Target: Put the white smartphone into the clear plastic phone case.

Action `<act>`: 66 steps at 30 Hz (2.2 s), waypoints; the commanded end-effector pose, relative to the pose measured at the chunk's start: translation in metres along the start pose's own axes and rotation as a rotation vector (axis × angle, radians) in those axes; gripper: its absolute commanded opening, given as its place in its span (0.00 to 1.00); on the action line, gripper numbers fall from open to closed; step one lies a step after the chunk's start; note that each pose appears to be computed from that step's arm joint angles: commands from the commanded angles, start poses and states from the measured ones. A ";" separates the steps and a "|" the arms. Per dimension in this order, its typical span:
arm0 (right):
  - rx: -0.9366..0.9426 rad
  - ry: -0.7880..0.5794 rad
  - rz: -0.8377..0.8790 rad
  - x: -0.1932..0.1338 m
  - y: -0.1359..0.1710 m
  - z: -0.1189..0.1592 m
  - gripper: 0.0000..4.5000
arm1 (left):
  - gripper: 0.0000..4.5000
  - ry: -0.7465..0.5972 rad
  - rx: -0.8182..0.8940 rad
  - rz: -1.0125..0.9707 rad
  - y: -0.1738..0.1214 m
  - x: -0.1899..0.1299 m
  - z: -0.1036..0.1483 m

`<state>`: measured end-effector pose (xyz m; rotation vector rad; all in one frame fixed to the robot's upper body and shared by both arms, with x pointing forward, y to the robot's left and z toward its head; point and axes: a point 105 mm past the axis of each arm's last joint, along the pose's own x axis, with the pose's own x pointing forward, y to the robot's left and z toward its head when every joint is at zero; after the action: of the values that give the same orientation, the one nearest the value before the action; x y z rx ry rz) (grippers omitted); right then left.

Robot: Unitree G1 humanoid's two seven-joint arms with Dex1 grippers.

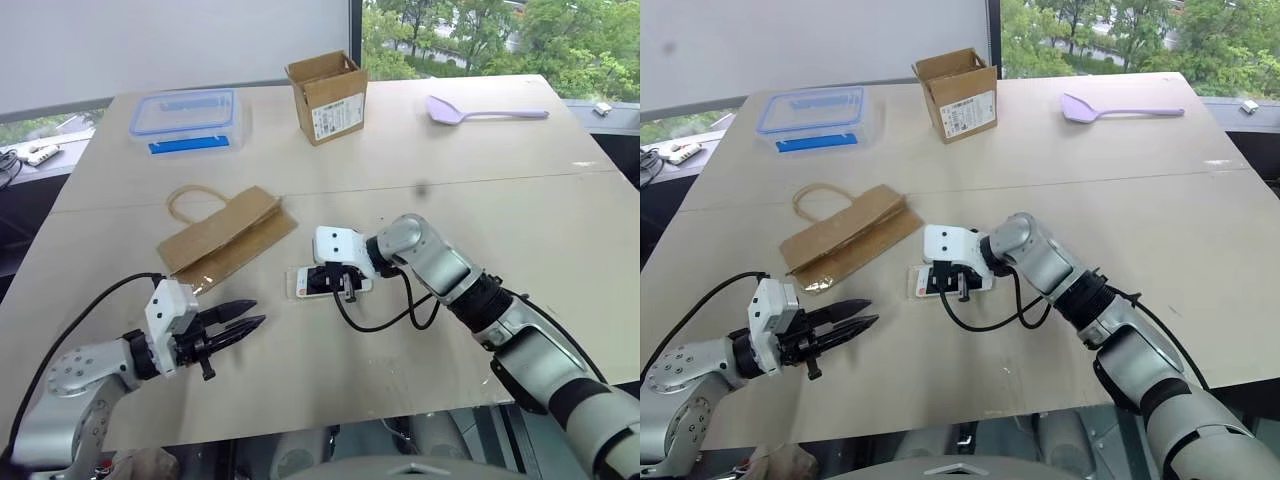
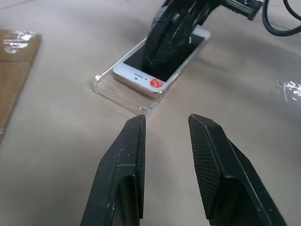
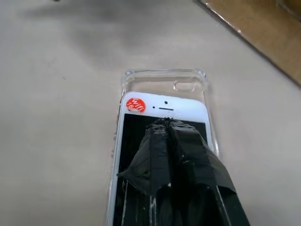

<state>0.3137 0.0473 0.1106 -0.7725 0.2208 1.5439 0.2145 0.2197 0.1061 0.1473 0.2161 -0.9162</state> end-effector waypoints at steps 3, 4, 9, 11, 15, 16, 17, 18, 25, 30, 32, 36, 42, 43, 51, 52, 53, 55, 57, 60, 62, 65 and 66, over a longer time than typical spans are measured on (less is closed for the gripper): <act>-0.063 0.111 0.046 0.016 0.004 -0.023 0.00 | 0.32 -0.026 0.039 0.013 0.000 -0.004 0.008; -0.073 0.120 0.053 0.017 0.005 -0.025 0.00 | 0.32 -0.025 0.039 0.013 0.000 -0.004 0.008; -0.122 0.087 0.036 0.020 0.004 -0.022 0.00 | 0.32 -0.023 0.038 0.015 0.000 -0.004 0.005; -0.086 -0.015 -0.013 0.011 -0.005 -0.003 0.00 | 0.32 -0.021 0.036 0.015 0.000 -0.004 0.003; -0.062 -0.173 -0.051 -0.013 -0.014 0.035 0.00 | 0.32 -0.017 0.030 0.010 0.000 -0.004 -0.001; -0.055 -0.197 -0.045 -0.017 -0.014 0.042 0.00 | 0.32 -0.017 0.029 0.008 0.000 -0.004 -0.001; -0.059 -0.216 -0.025 -0.020 -0.010 0.049 0.00 | 0.32 -0.016 0.029 0.005 0.000 -0.003 -0.002; -0.059 -0.227 -0.002 -0.020 -0.006 0.053 0.00 | 0.32 -0.016 0.029 0.003 0.001 -0.003 -0.002; -0.062 -0.091 0.085 0.003 0.011 0.025 0.00 | 0.32 -0.015 0.037 -0.005 0.003 -0.004 -0.001; -0.096 0.076 0.095 0.019 0.010 -0.013 0.00 | 0.32 -0.008 0.038 -0.002 0.002 -0.007 -0.001; -0.106 0.112 0.100 0.022 0.009 -0.022 0.00 | 0.32 -0.007 0.037 0.000 0.001 -0.008 -0.001; -0.122 0.149 0.138 0.026 0.012 -0.031 0.00 | 0.32 -0.005 0.037 0.003 0.001 -0.008 -0.001; -0.161 0.188 0.232 0.036 0.029 -0.042 0.00 | 0.32 -0.007 0.042 -0.002 0.001 -0.005 0.001; -0.169 0.193 0.243 0.038 0.031 -0.043 0.00 | 0.32 -0.008 0.042 -0.002 0.001 -0.004 0.001; -0.176 0.215 0.225 0.043 0.028 -0.050 0.00 | 0.32 0.039 0.062 0.079 0.014 0.019 0.004; -0.175 0.218 0.219 0.043 0.027 -0.050 0.00 | 0.32 0.050 0.061 0.091 0.015 0.023 0.004; -0.176 0.225 0.216 0.043 0.026 -0.052 0.00 | 0.32 0.078 0.070 0.115 0.018 0.025 0.002; -0.183 0.240 0.217 0.043 0.026 -0.056 0.00 | 0.32 0.085 0.062 0.129 0.019 0.030 0.001; -0.169 0.242 0.230 0.046 0.029 -0.059 0.00 | 0.32 0.098 0.051 0.139 0.021 0.031 -0.002; -0.163 0.259 0.238 0.048 0.033 -0.067 0.00 | 0.32 0.123 0.061 0.133 0.021 0.031 -0.005; -0.155 0.271 0.217 0.050 0.033 -0.074 0.00 | 0.32 0.128 0.059 0.127 0.021 0.031 -0.007; -0.136 0.228 0.124 0.048 0.019 -0.065 0.00 | 0.32 0.129 0.056 0.129 0.023 0.031 -0.008; -0.113 0.178 0.094 0.046 0.014 -0.055 0.00 | 0.32 0.128 0.051 0.126 0.023 0.030 -0.008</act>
<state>0.3193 0.0809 0.0850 -1.0005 0.0611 1.6209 0.2484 0.2121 0.0859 0.2450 0.3178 -0.7782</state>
